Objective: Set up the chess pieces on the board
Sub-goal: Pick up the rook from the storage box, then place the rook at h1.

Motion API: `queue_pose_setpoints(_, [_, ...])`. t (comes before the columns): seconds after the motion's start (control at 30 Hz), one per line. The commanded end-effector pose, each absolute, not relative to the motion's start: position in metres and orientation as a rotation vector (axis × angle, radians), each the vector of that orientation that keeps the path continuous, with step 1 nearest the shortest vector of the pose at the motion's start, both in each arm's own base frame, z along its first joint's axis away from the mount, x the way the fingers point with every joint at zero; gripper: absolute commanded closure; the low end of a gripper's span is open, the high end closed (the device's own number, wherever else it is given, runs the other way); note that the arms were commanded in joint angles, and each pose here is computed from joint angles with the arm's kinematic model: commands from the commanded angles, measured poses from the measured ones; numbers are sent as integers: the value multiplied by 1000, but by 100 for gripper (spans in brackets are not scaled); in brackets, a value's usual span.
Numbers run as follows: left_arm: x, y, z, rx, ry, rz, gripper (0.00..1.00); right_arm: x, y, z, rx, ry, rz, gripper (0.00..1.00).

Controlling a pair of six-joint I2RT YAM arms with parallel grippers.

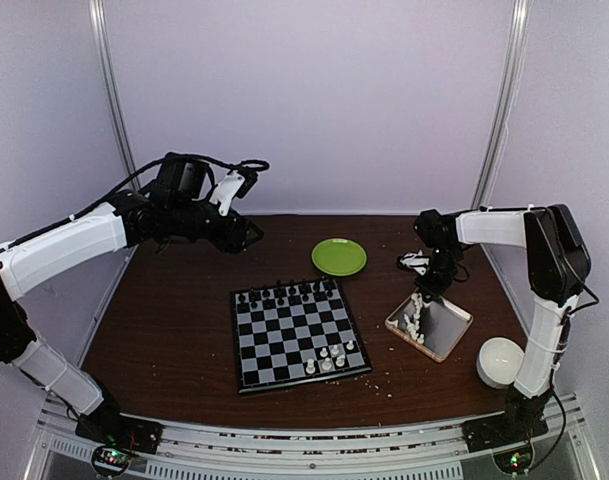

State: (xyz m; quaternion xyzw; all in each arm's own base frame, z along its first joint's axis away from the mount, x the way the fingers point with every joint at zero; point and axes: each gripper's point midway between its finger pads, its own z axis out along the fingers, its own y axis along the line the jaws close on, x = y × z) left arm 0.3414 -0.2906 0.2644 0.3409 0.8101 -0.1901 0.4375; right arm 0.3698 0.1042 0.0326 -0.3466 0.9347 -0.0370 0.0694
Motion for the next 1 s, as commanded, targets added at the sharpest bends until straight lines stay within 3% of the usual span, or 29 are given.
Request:
queue_pose_setpoints(0.0, [345,-295,277,850,1973,-465,43,369,105,34,-1017,2833,-79,92])
queue_pose_setpoints(0.3, [344,-294,282,848,1964,-470,43,352,91,48,-1016,2827,-104,96])
queue_pose_setpoints(0.47, [342,-295,286,848,1956,-482,42,323,101,59,-1078,2820,34,96])
queue_pose_setpoints(0.97, [343,-291,287,837,1954,-459,43,227,223,95,-1749,2429,243,94])
